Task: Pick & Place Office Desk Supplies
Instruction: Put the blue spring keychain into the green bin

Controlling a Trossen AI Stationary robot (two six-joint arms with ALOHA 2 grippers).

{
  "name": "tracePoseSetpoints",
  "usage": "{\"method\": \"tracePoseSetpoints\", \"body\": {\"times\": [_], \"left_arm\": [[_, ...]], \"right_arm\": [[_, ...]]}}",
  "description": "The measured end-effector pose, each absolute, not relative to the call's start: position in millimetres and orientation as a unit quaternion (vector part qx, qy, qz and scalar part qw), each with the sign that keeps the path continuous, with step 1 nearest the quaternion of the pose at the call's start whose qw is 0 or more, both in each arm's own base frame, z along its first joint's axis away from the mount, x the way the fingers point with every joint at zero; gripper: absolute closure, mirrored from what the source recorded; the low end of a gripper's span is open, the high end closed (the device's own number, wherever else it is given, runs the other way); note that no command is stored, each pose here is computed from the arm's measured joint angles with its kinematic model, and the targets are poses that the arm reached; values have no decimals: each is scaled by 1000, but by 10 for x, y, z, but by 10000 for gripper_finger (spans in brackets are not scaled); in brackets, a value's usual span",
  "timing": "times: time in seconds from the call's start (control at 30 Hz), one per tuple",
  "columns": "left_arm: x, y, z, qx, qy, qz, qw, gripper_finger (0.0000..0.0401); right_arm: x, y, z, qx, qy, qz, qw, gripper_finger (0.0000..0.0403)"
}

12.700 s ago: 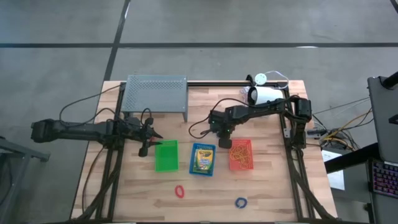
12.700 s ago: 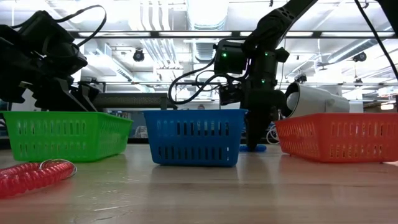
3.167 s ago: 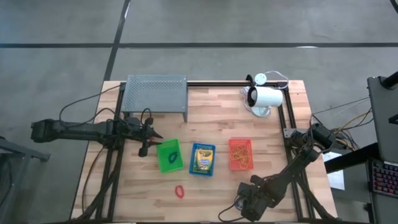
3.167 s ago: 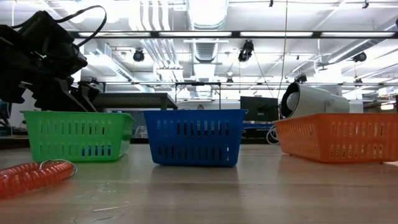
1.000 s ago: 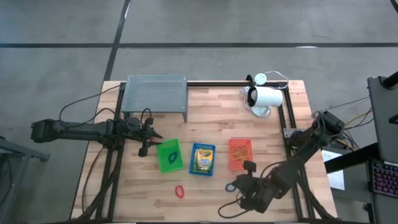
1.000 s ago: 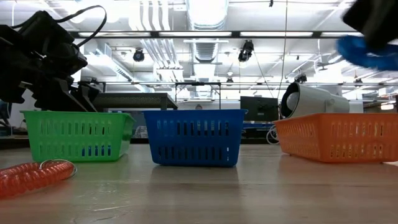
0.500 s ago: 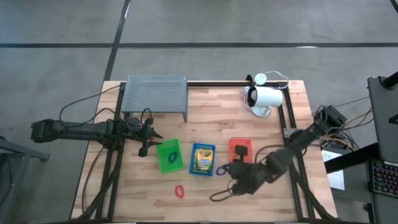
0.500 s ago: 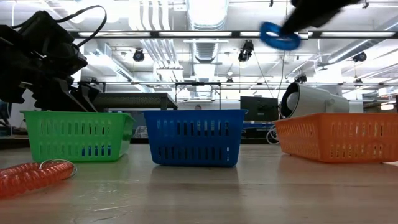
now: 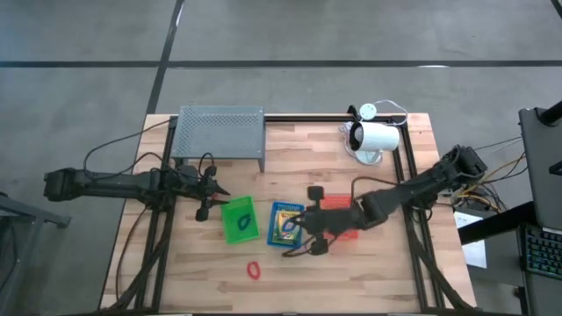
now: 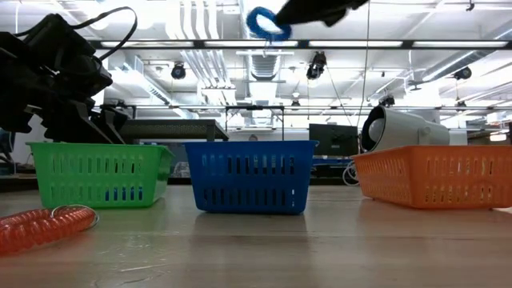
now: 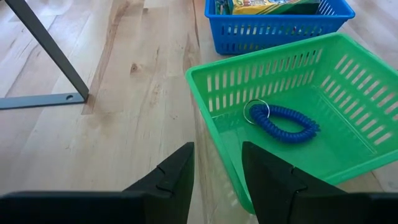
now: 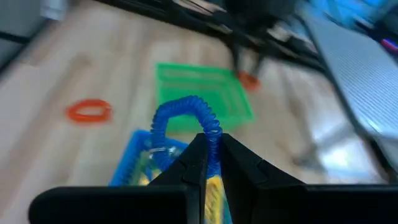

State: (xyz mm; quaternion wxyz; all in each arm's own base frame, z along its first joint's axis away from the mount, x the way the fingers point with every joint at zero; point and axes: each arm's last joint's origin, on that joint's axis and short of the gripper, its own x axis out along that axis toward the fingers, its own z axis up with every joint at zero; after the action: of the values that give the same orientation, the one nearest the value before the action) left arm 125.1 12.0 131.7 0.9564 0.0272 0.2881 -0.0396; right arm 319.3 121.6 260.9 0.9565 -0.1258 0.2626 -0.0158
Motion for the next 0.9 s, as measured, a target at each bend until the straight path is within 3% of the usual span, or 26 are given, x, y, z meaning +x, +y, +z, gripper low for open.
{"method": "tracePoseSetpoints", "body": {"times": [0.13,0.43,0.9], "left_arm": [[1251,120,1317,27,288,-40,956,263],[1251,120,1317,27,288,-40,956,263],[1250,120,1317,27,288,-40,956,263]], "right_arm": [[3290,1089,2622,-145,232,68,960,371],[3490,784,2554,-159,204,114,959,371],[3877,533,2215,-198,157,109,961,371]]}}
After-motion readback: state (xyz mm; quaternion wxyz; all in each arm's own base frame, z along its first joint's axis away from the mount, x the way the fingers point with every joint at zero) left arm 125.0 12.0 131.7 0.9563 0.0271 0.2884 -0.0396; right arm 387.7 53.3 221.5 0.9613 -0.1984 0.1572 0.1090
